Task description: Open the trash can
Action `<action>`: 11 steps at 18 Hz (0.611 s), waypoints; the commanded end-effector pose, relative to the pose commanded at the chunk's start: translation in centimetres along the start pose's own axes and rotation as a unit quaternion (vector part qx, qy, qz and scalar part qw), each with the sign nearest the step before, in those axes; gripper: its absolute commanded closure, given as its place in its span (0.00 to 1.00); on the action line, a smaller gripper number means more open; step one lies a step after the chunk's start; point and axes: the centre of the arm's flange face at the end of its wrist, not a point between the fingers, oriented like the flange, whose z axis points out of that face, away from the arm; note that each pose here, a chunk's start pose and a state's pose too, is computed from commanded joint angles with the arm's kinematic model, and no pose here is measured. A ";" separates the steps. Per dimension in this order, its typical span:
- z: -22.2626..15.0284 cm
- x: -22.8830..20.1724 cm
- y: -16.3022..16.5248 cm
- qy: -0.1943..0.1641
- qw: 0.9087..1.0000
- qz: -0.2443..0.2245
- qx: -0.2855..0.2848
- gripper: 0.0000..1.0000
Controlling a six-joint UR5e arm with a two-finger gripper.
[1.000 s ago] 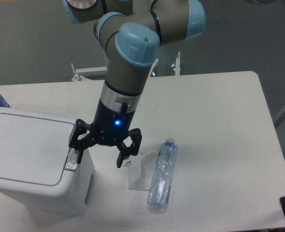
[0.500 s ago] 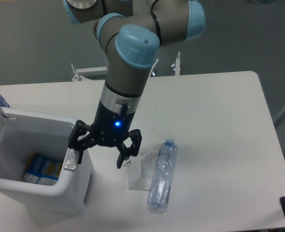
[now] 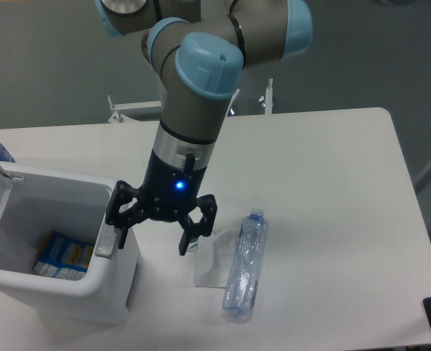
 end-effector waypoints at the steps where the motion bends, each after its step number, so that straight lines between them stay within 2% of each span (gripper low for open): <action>1: 0.2 -1.2 -0.1 -0.004 1.000 -0.005 0.002 0.00; 3: 0.1 -4.0 0.0 -0.026 1.000 -0.004 0.001 0.00; 6: 0.3 -7.9 1.5 -0.069 0.997 0.041 -0.023 0.00; 9: 1.8 -11.0 4.5 -0.123 0.981 0.125 -0.085 0.00; 11: 1.8 -13.0 5.8 -0.134 0.973 0.151 -0.110 0.00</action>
